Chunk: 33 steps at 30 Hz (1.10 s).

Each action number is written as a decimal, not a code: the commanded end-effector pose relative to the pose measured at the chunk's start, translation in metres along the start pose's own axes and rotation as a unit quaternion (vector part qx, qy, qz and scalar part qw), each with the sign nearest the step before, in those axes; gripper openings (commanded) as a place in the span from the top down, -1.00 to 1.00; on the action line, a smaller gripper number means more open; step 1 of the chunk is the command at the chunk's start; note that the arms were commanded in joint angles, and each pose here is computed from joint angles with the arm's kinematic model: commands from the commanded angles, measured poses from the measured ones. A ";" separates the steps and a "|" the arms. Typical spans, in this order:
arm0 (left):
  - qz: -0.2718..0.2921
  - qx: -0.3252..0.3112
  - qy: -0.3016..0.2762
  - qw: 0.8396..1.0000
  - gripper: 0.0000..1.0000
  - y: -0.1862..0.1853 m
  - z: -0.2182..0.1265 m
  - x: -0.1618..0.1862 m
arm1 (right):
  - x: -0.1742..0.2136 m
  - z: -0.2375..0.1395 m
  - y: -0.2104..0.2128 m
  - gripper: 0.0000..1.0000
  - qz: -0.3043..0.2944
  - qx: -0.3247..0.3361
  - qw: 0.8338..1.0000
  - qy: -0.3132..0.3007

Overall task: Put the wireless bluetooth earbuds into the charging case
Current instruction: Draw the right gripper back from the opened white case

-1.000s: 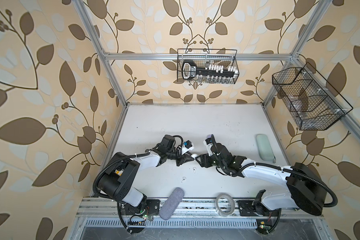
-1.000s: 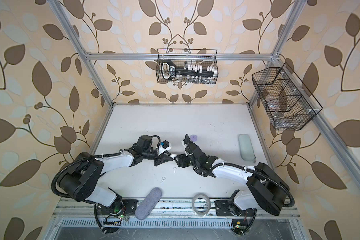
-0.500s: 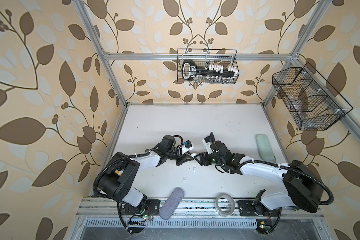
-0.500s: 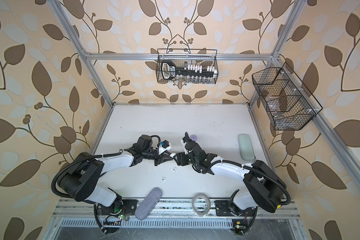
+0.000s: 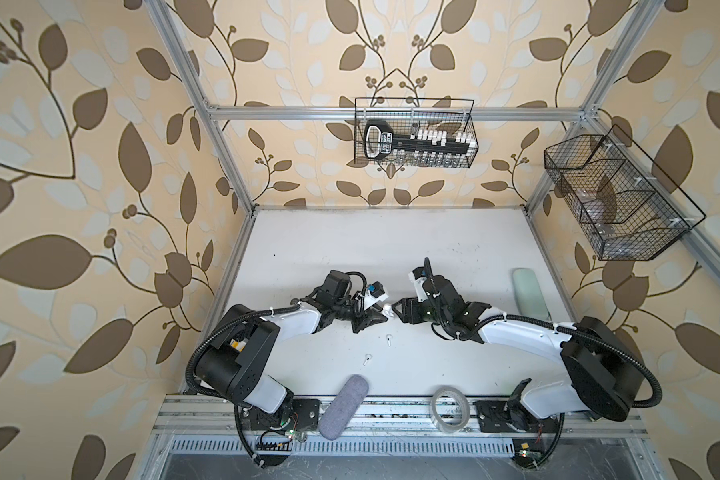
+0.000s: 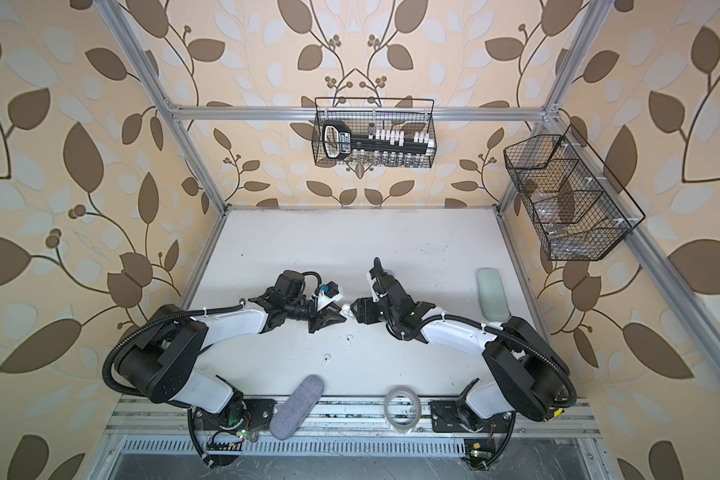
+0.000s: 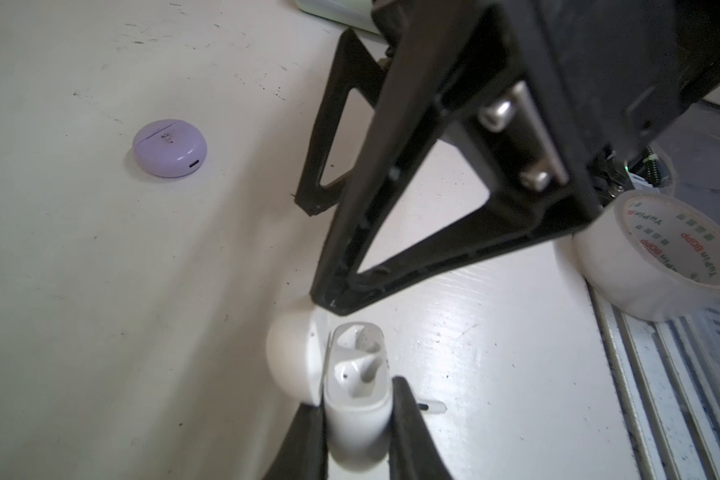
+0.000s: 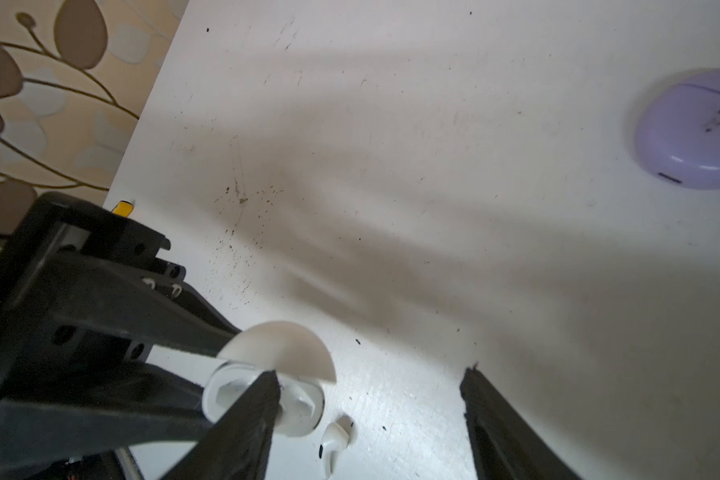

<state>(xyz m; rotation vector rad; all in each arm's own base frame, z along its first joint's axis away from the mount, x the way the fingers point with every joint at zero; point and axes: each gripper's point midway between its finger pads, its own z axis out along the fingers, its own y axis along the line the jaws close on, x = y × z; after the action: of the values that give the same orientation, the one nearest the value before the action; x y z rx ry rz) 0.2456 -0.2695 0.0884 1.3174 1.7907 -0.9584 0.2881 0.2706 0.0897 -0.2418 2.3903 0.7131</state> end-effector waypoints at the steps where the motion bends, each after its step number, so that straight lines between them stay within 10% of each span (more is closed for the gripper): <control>1: 0.025 0.025 -0.019 0.999 0.71 -0.009 0.000 -0.012 | -0.009 0.003 0.002 -0.42 -0.004 0.003 1.000 -0.008; 33: 0.024 0.012 -0.020 0.999 0.74 -0.005 0.000 -0.014 | 0.015 -0.031 -0.011 -0.21 -0.014 0.068 0.997 0.023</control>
<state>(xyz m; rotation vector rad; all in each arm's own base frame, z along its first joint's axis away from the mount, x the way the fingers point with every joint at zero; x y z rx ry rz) 0.2438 -0.2698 0.0879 1.3214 1.7909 -0.9703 0.2715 0.2527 0.1004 -0.2390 2.4247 0.6152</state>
